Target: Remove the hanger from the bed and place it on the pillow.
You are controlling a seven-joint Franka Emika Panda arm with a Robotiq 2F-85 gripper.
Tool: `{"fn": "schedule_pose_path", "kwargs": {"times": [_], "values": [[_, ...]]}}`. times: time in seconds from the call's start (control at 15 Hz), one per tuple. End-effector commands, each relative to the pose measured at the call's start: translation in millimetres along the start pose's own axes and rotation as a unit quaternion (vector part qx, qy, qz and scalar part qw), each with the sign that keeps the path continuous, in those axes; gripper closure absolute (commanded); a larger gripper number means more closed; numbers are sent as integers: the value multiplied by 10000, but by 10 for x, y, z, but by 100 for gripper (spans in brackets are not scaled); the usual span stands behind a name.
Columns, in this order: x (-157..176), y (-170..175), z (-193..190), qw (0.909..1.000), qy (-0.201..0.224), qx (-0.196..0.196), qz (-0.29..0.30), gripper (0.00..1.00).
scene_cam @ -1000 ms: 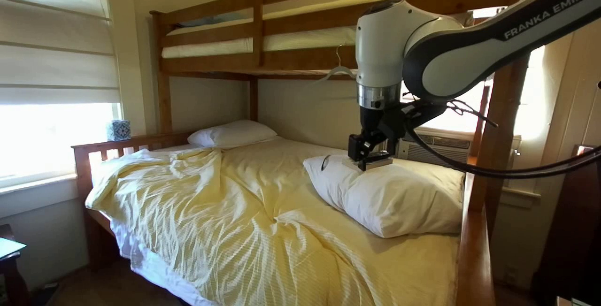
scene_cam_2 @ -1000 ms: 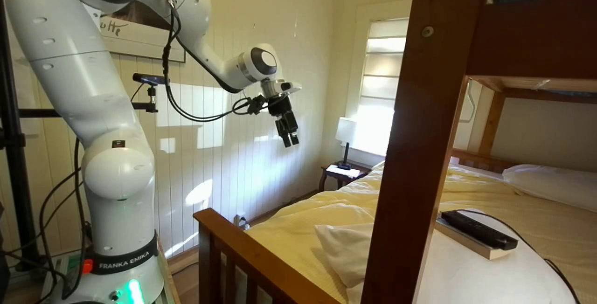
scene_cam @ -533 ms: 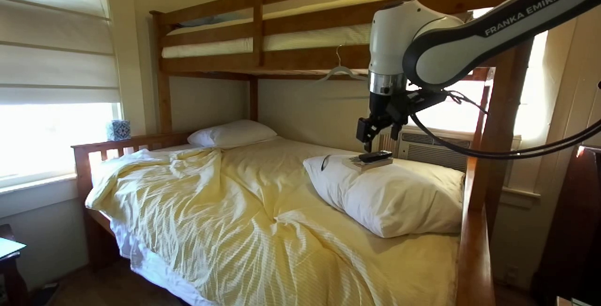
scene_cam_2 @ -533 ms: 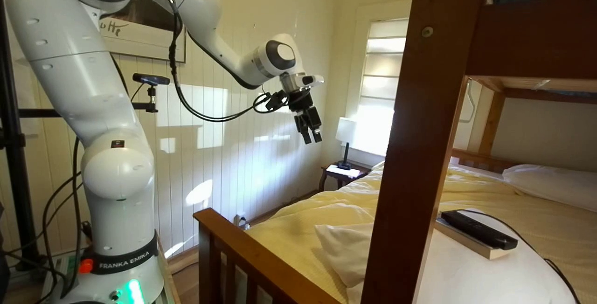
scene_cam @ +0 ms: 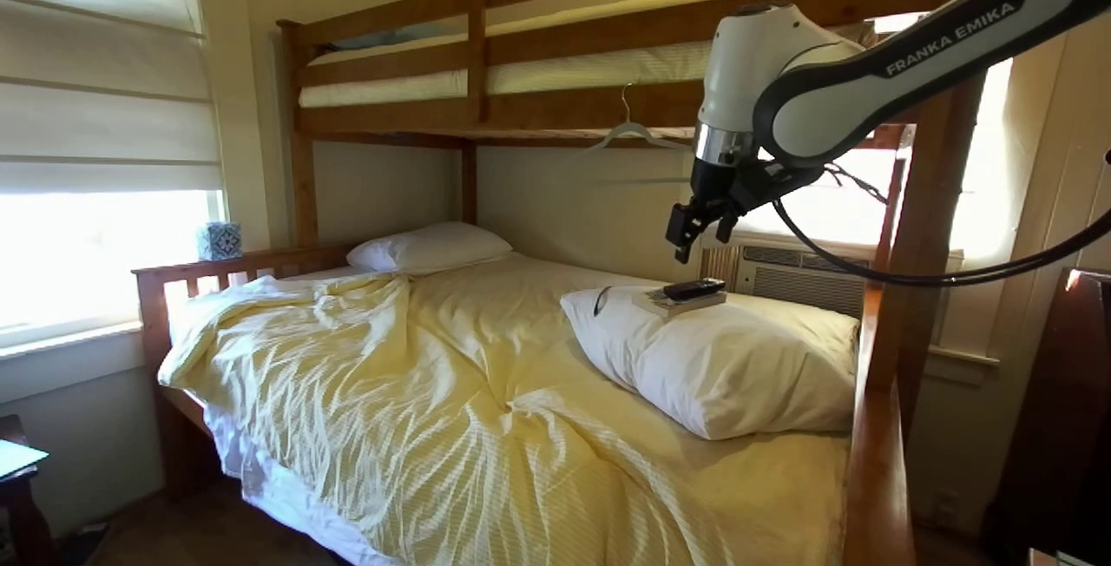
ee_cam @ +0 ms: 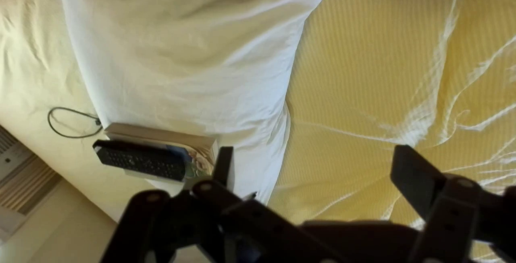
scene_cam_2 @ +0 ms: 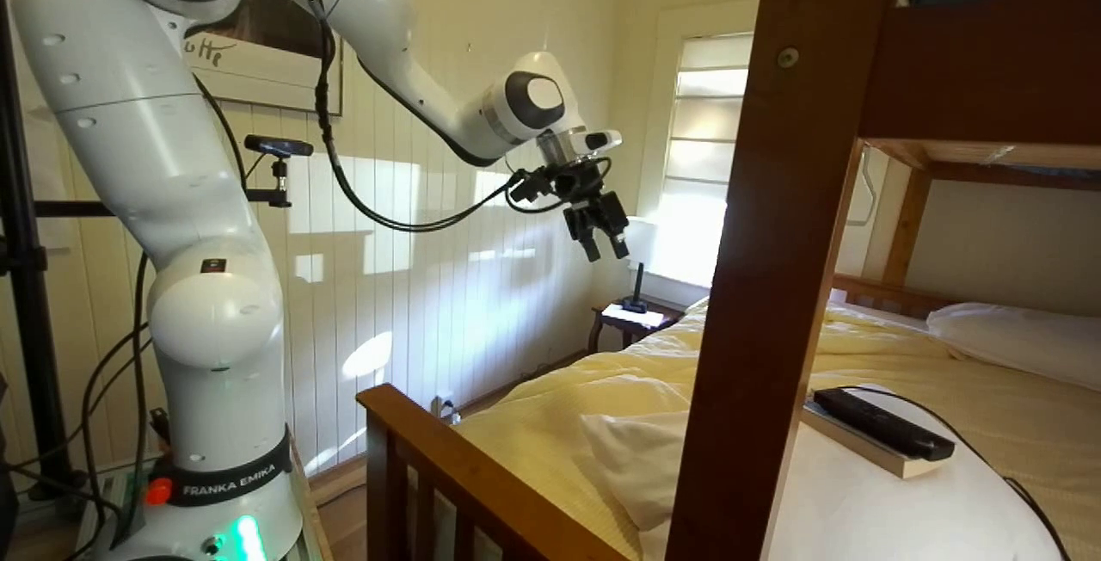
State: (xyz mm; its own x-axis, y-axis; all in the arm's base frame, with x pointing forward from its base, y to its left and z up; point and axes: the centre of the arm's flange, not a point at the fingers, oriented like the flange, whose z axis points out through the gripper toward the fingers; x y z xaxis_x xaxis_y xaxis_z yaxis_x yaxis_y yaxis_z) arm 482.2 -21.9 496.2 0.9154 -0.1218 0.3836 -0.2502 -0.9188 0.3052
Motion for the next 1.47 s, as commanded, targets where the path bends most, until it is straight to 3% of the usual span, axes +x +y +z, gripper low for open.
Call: {"fn": "schedule_pose_path", "kwargs": {"times": [0.0,0.13,0.27,0.33,0.93,1.13,1.4], "values": [[336,514,159,9968,377,510,-493,0],[510,693,223,9930,569,822,-622,0],[691,756,319,9949,551,800,-276,0],[399,747,229,9952,564,704,-384,0],[581,732,344,9955,529,710,-336,0],[829,881,448,9903,1103,517,-665,0],[1291,1055,467,9686,1934,415,-1509,0]]}}
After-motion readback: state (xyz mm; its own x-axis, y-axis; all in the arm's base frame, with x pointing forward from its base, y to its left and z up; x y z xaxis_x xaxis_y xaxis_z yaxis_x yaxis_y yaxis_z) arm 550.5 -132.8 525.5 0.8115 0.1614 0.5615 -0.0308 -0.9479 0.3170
